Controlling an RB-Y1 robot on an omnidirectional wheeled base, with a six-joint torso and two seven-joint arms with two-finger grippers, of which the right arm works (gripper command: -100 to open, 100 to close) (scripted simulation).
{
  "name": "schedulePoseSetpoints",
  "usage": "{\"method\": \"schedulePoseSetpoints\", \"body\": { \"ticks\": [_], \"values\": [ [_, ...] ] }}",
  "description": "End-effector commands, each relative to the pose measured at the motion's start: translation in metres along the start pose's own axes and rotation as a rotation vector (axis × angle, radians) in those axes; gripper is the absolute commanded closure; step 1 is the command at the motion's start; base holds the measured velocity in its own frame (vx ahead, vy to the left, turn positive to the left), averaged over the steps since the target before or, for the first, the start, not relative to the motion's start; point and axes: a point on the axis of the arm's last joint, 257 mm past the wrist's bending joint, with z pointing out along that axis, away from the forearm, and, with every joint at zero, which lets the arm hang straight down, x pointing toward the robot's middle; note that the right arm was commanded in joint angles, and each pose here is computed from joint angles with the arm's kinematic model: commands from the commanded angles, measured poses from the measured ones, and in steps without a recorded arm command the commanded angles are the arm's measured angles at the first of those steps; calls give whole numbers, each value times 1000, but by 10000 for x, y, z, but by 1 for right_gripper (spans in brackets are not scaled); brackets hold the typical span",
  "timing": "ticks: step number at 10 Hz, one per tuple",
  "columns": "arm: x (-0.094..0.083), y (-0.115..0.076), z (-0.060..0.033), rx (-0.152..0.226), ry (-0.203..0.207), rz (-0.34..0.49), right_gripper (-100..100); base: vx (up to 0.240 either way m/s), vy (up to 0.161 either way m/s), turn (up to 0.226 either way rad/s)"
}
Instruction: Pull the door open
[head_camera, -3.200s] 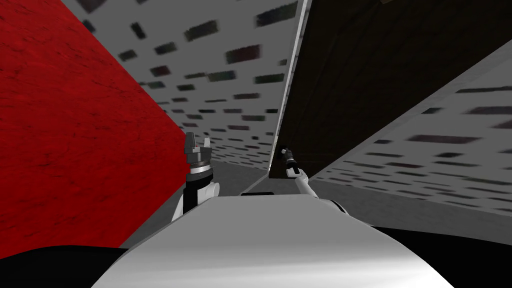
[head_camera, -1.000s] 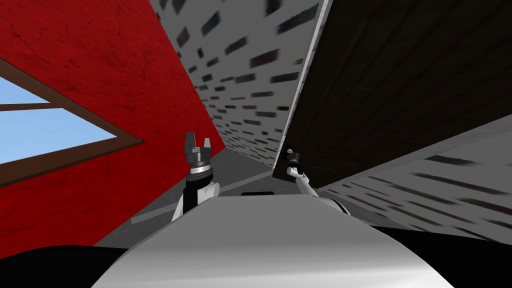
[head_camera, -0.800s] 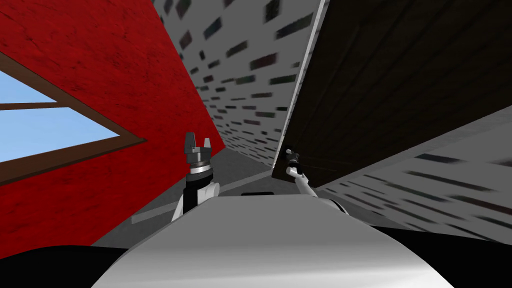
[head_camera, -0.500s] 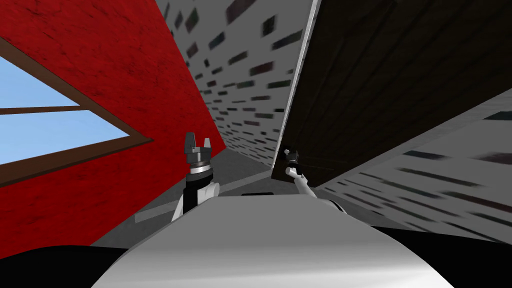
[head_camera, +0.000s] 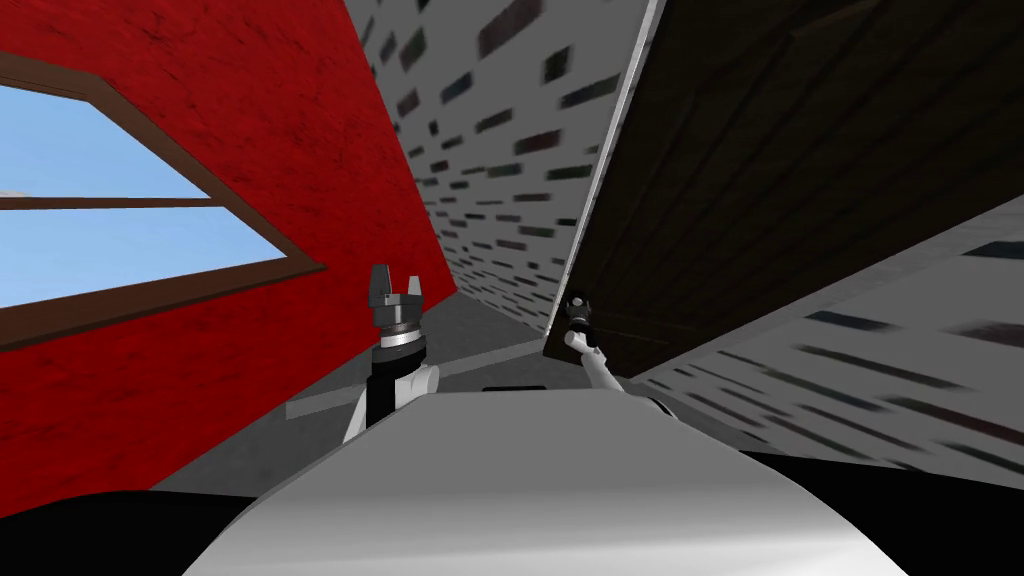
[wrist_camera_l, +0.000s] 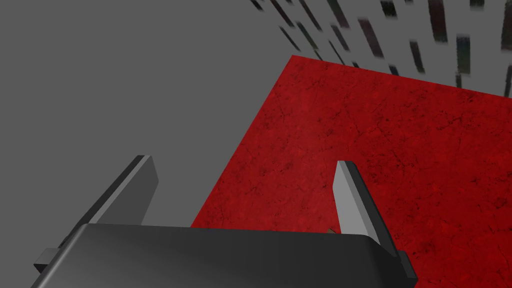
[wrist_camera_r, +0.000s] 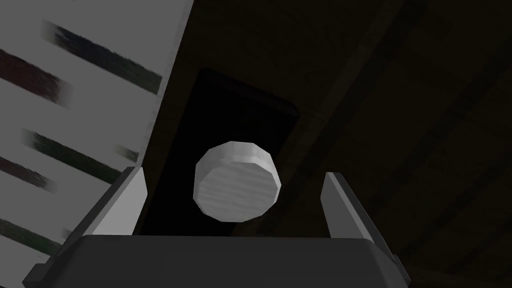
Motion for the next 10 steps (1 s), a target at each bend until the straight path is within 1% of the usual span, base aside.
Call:
{"method": "schedulePoseSetpoints", "body": {
  "ticks": [1, 9, 10],
  "values": [
    [19, -67, -14, 0, -5, 70, -100, -126, -34, 54],
    [119, -350, -81, 0, -28, 366, -100, -88, -27, 44],
    [114, -333, -77, 0, -26, 341, -100, -39, -14, 9]
  ]
}}
